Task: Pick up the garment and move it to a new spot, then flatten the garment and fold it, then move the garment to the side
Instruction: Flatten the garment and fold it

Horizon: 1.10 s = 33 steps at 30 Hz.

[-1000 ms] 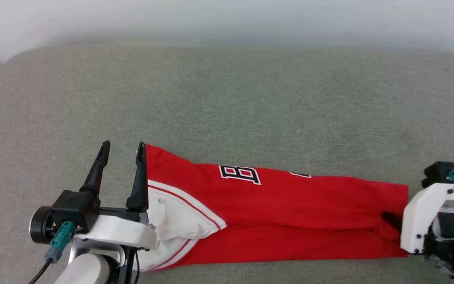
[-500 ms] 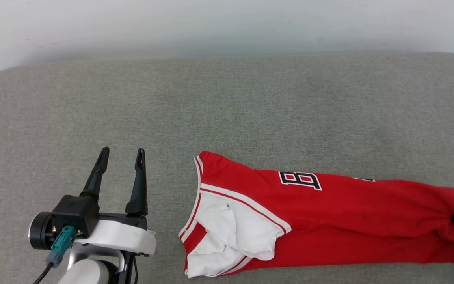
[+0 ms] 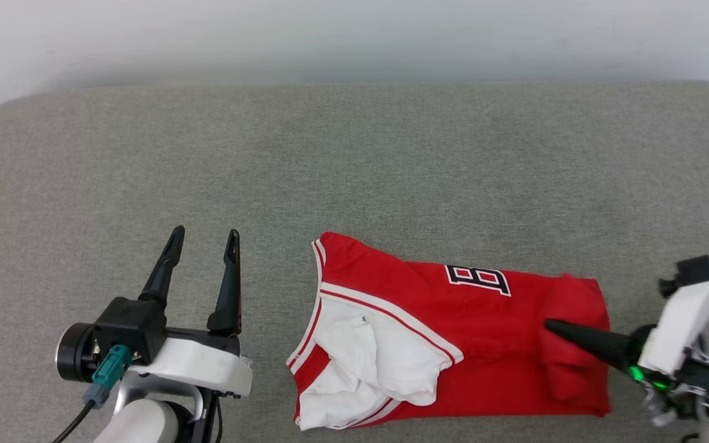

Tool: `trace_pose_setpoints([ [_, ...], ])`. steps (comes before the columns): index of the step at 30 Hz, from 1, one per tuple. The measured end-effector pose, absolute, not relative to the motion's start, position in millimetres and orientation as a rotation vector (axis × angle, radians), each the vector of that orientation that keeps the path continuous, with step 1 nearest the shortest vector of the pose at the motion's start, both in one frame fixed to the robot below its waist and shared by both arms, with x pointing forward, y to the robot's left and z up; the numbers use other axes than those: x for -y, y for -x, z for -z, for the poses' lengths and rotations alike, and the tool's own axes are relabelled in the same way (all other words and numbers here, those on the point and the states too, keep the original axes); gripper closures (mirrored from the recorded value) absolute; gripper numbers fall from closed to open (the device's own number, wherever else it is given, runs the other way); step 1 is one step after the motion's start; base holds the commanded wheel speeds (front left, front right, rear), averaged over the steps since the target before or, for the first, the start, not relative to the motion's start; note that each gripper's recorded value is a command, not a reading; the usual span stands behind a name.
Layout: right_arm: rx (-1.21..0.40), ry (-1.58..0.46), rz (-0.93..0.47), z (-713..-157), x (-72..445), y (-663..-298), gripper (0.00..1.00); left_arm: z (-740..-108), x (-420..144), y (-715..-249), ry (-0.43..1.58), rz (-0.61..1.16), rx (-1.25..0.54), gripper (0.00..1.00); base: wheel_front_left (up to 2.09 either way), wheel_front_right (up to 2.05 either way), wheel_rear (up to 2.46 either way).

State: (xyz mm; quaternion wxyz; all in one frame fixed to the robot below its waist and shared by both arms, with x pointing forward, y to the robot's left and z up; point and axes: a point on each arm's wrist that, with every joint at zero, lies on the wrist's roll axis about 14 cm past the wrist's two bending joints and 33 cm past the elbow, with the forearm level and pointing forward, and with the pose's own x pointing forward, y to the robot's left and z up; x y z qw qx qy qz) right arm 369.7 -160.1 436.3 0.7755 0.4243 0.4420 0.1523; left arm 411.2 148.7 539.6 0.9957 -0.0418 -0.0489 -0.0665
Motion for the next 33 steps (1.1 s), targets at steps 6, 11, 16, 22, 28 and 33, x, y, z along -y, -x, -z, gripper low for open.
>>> trace_pose_setpoints([
  [6, -0.997, -1.014, -0.527, -434, 87, -375, 1.00, -536, -153, -410, 0.082, 0.121, 0.086, 0.00, 0.00, 0.00, 0.00],
  [11, -1.040, -1.009, -0.661, -435, 29, -375, 1.00, -534, -154, -409, 0.087, 0.119, 0.079, 0.00, 0.00, 0.00, 0.00],
  [16, -1.052, -0.956, -0.727, -432, -12, -377, 1.00, -531, -159, -408, 0.095, 0.100, 0.068, 0.00, 0.00, 0.00, 0.00],
  [22, -1.037, -0.853, -0.739, -424, -32, -379, 0.00, -527, -166, -405, 0.102, 0.070, 0.063, 0.00, 0.00, 0.00, 0.00],
  [28, -0.923, -0.654, -0.789, -441, -36, -388, 0.00, -527, -163, -404, 0.111, 0.076, 0.063, 0.00, 0.00, 0.00, 0.00],
  [33, -0.688, -0.340, -0.728, -456, -2, -413, 0.00, -529, -157, -404, 0.114, 0.091, 0.072, 0.00, 0.00, 0.00, 0.00],
])
